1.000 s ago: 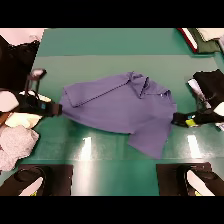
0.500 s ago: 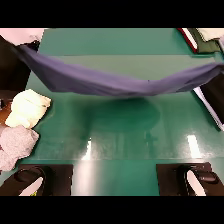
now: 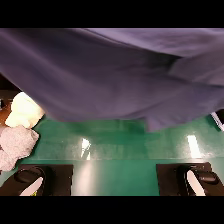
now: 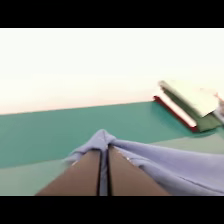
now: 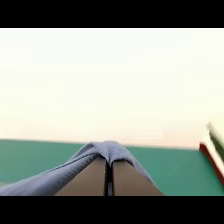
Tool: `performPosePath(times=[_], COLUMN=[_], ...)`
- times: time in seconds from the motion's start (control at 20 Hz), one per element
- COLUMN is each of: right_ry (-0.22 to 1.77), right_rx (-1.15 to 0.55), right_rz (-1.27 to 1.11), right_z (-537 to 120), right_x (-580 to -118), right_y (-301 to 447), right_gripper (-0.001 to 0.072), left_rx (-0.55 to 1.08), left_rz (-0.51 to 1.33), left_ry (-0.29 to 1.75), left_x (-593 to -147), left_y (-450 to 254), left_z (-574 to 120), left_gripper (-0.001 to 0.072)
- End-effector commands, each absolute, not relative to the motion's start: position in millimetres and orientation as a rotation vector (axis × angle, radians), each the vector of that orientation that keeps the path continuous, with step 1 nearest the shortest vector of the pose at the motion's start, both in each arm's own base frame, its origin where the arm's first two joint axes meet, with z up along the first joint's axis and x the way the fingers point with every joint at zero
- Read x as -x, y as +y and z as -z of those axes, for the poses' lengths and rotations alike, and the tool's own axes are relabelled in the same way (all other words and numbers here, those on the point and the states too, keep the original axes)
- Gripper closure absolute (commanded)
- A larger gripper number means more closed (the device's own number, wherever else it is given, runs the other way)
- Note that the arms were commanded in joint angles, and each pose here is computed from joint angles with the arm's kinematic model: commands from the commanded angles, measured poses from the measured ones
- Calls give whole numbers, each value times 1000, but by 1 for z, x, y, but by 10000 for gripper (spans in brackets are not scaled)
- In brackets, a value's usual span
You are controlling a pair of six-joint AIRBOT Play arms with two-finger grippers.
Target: Fold the shirts.
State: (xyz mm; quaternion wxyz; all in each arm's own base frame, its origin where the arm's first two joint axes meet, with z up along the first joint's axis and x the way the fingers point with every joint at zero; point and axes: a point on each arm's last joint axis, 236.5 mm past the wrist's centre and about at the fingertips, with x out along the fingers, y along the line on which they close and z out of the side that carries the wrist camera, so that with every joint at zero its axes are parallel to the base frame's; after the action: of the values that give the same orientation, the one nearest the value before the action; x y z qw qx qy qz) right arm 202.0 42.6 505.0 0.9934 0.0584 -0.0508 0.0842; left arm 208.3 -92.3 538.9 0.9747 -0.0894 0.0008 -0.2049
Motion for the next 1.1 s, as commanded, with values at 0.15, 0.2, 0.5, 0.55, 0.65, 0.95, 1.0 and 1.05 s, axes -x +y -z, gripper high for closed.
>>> performPosePath(times=[0.15, 0.2, 0.5, 0.55, 0.65, 0.95, 1.0, 1.05], right_ry=[-258, -233, 249, 369, 581, 893, 898, 900], right_rx=[14, 22, -84, -108, -144, -195, -205, -215], right_rz=[-75, -65, -79, -77, -80, -80, -72, -65], right_z=[-575, -575, -478, -448, -387, -238, -221, -205], right_x=[-168, -173, -265, -283, -318, -409, -422, -434], right_y=[27, 24, 15, 13, 9, -2, -5, -7], right_gripper=[692, 693, 693, 693, 693, 693, 693, 693], left_rx=[211, 208, 112, 86, 44, -52, -57, -68], left_rz=[627, 625, 442, 387, 292, 153, 158, 158], left_ry=[-26, -15, 304, 413, 586, 629, 606, 590], left_x=[-168, -169, -219, -233, -261, -356, -370, -383], left_y=[-131, -131, -107, -99, -87, -74, -78, -81], left_z=[-554, -551, -457, -423, -359, -231, -219, -210], left_gripper=[679, 679, 679, 679, 679, 679, 679, 679])
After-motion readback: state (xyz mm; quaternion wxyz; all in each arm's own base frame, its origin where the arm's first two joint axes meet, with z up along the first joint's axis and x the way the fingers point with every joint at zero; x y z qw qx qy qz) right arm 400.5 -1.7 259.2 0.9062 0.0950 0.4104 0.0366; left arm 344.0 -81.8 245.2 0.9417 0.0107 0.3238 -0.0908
